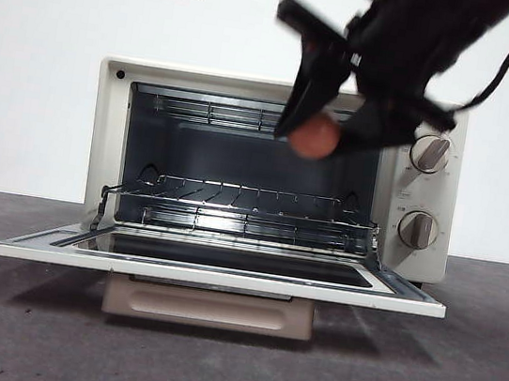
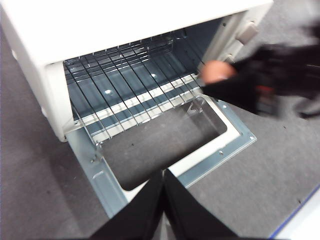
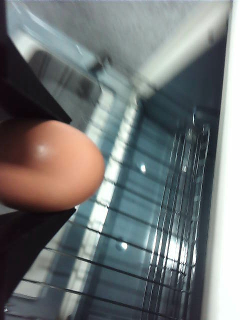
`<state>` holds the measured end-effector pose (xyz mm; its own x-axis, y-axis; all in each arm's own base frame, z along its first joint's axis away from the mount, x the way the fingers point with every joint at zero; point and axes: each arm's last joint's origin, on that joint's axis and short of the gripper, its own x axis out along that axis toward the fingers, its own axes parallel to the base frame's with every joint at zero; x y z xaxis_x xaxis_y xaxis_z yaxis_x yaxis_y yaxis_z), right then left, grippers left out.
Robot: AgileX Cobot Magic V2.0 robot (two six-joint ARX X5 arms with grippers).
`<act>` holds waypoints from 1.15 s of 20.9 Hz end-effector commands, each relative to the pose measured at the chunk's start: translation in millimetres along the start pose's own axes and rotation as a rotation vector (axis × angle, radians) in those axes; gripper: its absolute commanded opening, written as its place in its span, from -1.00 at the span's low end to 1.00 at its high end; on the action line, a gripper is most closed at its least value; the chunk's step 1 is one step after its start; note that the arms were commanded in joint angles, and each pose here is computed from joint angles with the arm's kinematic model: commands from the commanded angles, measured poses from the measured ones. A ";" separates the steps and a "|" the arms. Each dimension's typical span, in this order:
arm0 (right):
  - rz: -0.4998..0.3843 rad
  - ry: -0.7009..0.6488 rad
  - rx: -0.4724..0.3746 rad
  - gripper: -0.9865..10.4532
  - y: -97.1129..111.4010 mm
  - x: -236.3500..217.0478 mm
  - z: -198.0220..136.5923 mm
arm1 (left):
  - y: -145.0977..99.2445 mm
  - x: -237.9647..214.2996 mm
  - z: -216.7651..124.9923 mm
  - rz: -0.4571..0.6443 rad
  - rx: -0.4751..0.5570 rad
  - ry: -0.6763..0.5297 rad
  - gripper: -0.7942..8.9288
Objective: Eggoven
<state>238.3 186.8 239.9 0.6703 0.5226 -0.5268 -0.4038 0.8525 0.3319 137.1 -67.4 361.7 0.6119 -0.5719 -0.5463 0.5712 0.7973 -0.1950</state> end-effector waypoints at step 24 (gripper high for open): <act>-0.146 0.074 0.062 -0.66 -29.5 55.8 -4.1 | -12.7 -44.9 -21.4 -0.002 0.034 -0.045 -0.82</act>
<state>284.3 188.0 204.4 0.6876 0.4106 -0.5988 -0.2740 0.9105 0.3098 89.7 -47.1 369.5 0.6314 -0.5792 -0.5156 0.5808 0.7938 -0.1806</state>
